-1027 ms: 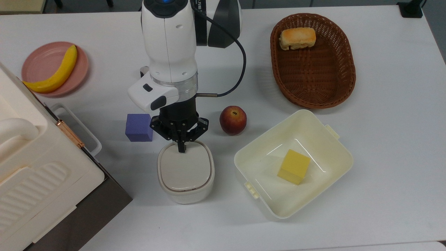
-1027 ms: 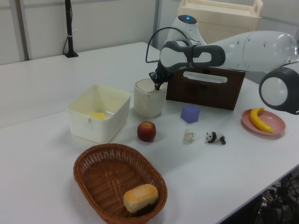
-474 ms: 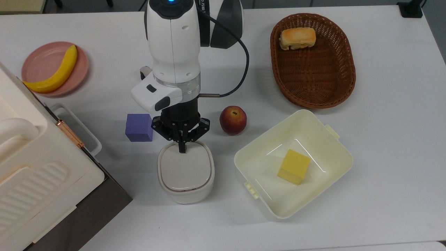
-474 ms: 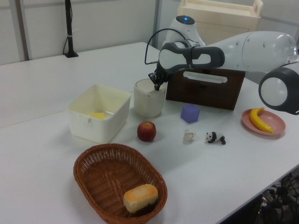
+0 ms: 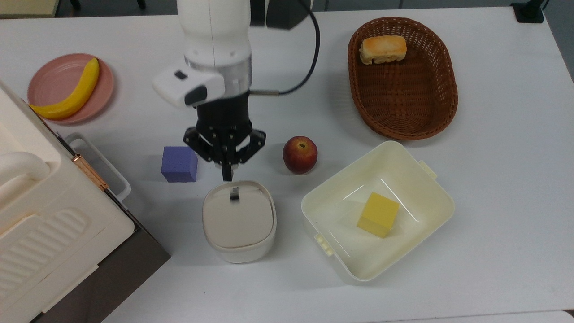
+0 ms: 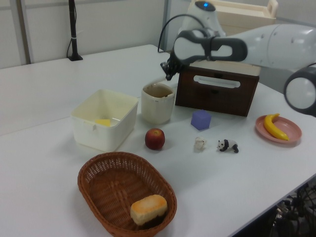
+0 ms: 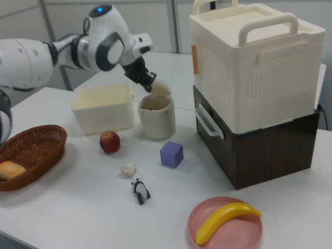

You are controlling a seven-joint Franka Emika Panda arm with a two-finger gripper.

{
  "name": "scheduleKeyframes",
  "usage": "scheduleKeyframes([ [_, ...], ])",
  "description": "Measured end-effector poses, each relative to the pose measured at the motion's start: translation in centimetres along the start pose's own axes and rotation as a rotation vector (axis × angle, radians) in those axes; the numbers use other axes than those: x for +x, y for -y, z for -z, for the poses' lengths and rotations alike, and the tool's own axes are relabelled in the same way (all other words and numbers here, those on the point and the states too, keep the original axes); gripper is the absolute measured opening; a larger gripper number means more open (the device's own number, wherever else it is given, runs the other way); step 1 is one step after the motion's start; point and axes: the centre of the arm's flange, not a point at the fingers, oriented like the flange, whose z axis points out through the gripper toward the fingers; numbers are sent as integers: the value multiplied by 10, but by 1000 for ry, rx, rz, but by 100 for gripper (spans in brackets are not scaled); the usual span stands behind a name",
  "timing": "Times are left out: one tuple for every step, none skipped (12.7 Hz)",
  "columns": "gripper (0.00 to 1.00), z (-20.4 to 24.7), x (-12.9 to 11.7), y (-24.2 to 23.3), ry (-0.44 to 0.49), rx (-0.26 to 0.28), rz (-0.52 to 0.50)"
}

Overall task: Open the trash can
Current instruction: 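Lift the gripper up away from the opened trash can lid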

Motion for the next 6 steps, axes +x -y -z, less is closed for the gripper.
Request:
scheduleKeyframes([
  [1,25,-3,2,-5,3,1],
  [1,51,-7,7,4,12,4],
  [1,83,-11,17,16,32,8],
  [1,105,-15,23,29,43,15],
  [3,133,-25,29,72,47,24],
  [4,143,-34,29,121,43,37],
])
